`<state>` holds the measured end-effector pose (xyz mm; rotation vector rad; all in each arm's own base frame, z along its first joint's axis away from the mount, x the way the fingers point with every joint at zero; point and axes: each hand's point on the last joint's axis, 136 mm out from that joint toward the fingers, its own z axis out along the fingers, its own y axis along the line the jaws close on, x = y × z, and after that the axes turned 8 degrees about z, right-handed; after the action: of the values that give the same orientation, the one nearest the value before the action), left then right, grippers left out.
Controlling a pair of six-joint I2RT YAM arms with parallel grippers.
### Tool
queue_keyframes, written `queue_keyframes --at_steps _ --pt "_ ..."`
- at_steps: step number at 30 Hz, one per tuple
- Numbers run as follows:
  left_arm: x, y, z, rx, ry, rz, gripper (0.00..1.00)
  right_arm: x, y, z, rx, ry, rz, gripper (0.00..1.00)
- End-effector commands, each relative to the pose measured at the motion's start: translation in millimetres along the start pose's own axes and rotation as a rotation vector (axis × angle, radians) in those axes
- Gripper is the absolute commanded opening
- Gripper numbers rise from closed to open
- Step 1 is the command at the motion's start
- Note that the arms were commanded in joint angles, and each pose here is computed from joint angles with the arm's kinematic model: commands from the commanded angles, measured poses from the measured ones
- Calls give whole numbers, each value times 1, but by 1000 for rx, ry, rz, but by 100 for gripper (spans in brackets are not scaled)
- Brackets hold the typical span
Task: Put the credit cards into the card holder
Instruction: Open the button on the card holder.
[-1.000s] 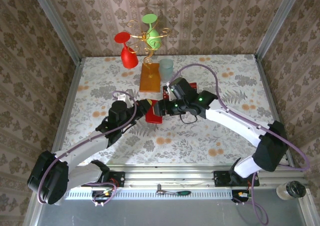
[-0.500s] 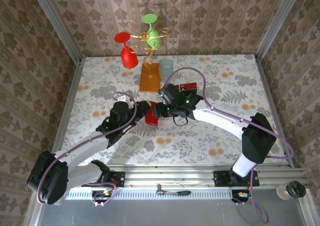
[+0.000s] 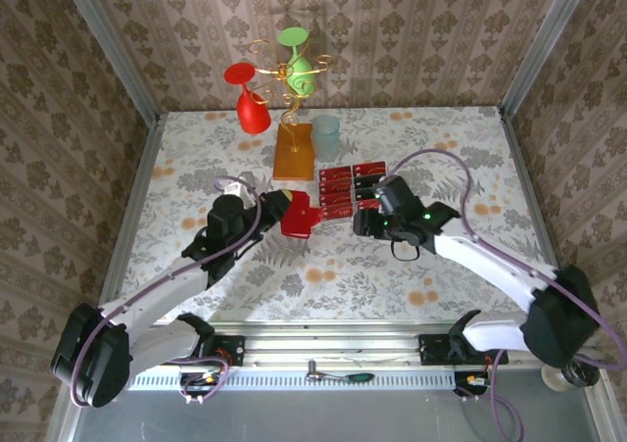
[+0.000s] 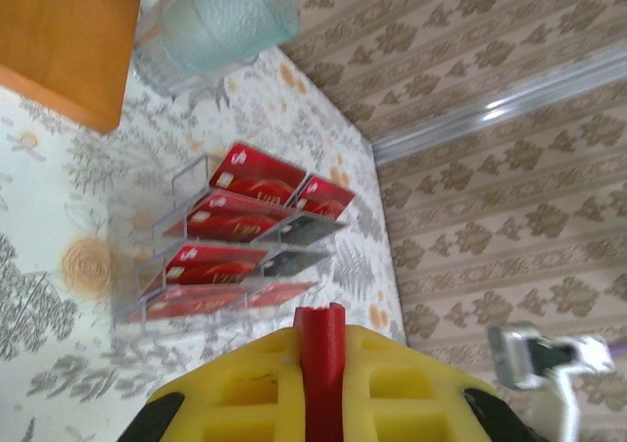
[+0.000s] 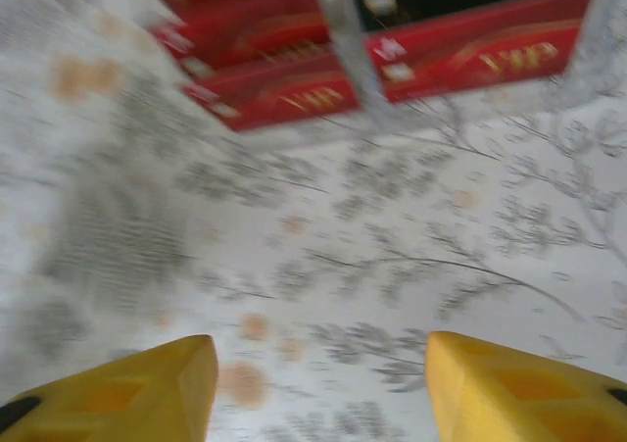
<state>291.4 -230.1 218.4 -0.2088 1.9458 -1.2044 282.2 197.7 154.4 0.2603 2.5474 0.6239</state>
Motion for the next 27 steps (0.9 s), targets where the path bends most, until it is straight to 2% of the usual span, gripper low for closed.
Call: queue_keyframes --at_steps 1,4,7,10,15,19,24,27 --pt "-29 -31 1 140 -68 -43 0 0 49 -17 -286 49 63 68" --pt "-39 -40 3 181 -80 -62 0 -13 88 -30 -466 52 107 74" --pt "-43 -48 5 205 -82 -72 0 -30 115 -35 -565 42 141 79" --pt "-46 -51 6 226 -92 -92 0 -39 136 -32 -622 66 152 81" --pt "-48 -55 6 245 -99 -108 0 -44 145 -5 -611 91 169 82" --pt "-51 -57 6 261 -112 -129 0 -46 146 10 -625 92 198 74" --pt "-54 -61 5 288 -129 -149 0 -45 140 18 -630 86 219 53" --pt "-56 -63 4 293 -132 -149 0 -43 133 20 -627 82 233 46"
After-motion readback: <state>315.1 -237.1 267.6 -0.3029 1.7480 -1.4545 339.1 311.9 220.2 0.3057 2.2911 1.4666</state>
